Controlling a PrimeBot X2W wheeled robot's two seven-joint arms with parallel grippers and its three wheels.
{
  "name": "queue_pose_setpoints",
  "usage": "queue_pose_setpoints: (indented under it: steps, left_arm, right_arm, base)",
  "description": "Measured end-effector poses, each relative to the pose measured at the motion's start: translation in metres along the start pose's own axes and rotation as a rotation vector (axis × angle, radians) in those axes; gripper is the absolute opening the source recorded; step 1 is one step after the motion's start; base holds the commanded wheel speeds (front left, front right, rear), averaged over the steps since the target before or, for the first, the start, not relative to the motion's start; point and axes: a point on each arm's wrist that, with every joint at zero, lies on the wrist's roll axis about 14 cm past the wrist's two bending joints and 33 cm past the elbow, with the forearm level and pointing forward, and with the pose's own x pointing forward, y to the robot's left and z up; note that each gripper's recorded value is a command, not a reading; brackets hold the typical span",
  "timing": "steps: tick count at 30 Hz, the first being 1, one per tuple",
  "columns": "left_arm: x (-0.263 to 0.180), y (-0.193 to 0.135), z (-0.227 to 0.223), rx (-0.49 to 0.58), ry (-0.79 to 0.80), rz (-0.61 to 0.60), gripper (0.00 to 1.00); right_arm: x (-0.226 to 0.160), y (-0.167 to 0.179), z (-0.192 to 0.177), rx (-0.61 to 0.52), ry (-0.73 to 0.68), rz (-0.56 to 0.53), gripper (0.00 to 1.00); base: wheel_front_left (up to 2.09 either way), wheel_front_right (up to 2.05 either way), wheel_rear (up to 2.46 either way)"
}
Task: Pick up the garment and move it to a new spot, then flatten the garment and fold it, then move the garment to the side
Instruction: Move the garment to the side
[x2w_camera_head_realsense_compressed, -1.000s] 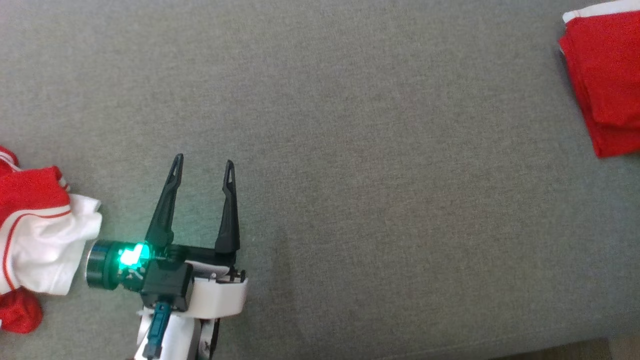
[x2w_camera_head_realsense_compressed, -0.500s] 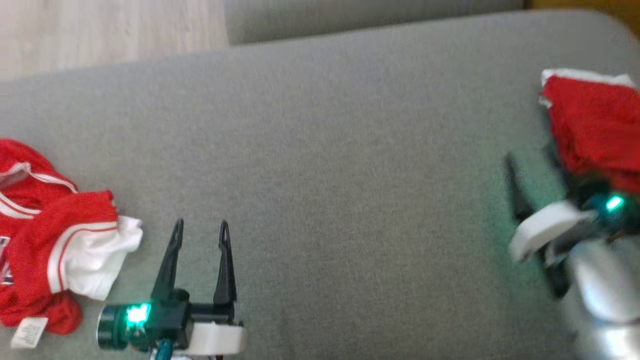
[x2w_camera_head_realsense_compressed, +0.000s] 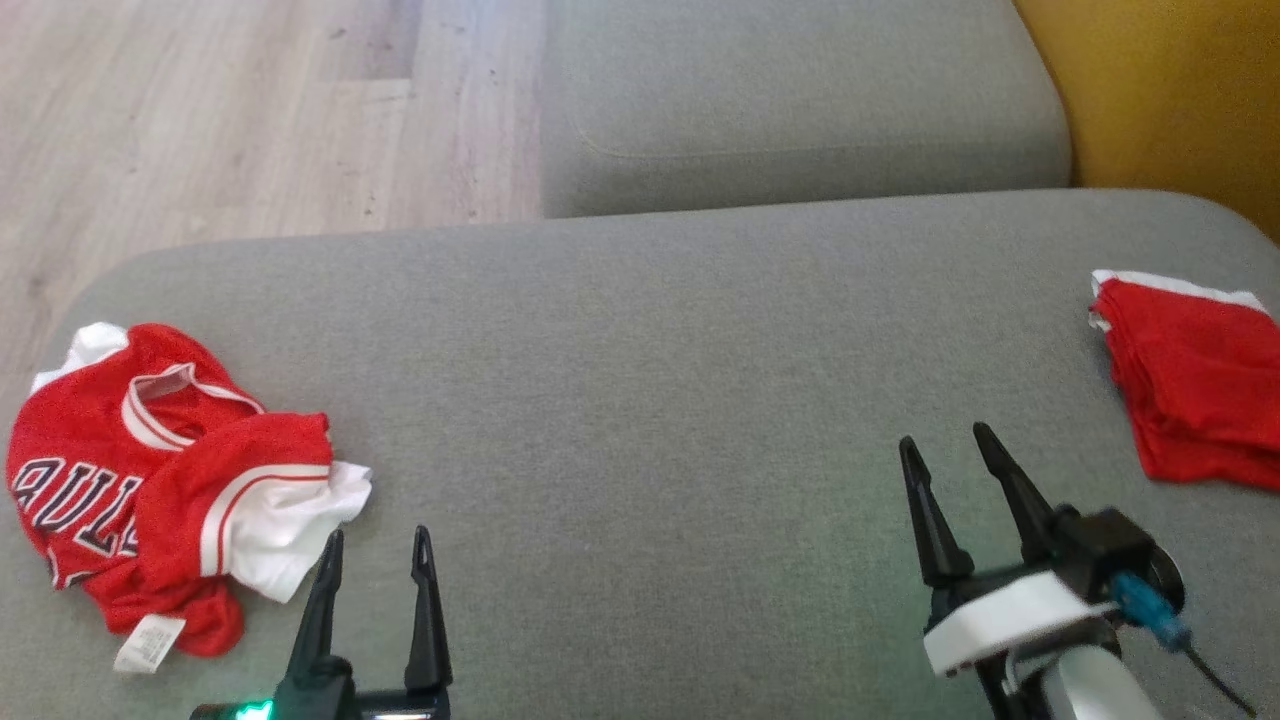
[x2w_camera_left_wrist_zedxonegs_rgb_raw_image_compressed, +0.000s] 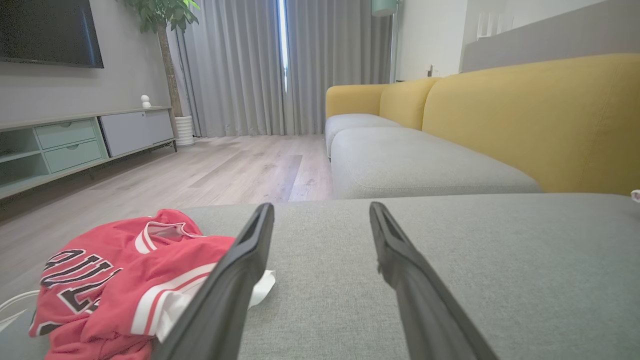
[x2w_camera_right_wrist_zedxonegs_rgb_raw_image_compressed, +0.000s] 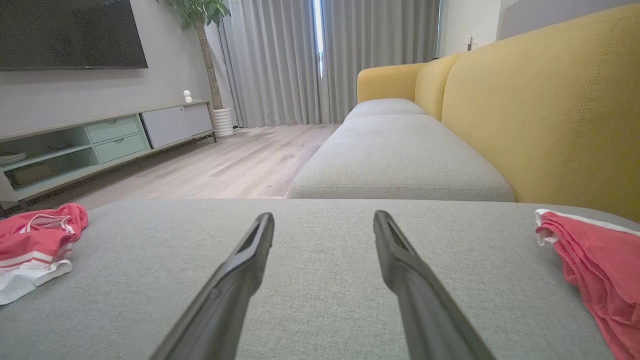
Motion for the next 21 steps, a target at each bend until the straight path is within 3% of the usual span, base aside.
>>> queue_pose_setpoints:
  steps: [9, 21]
  left_arm:
    - [-0.019, 0.013, 0.023, -0.014, -0.082, 0.029, 1.0]
    - [-0.024, 0.014, 0.011, 0.012, -0.045, 0.023, 1.0]
  right_arm:
    - [-0.037, 0.006, 0.016, -0.004, -0.075, -0.029, 1.0]
    - [-0.06, -0.002, 0.004, 0.002, -0.046, -0.079, 1.0]
  base:
    - [0.0, 0.0, 0.0]
    - [0.0, 0.0, 0.0]
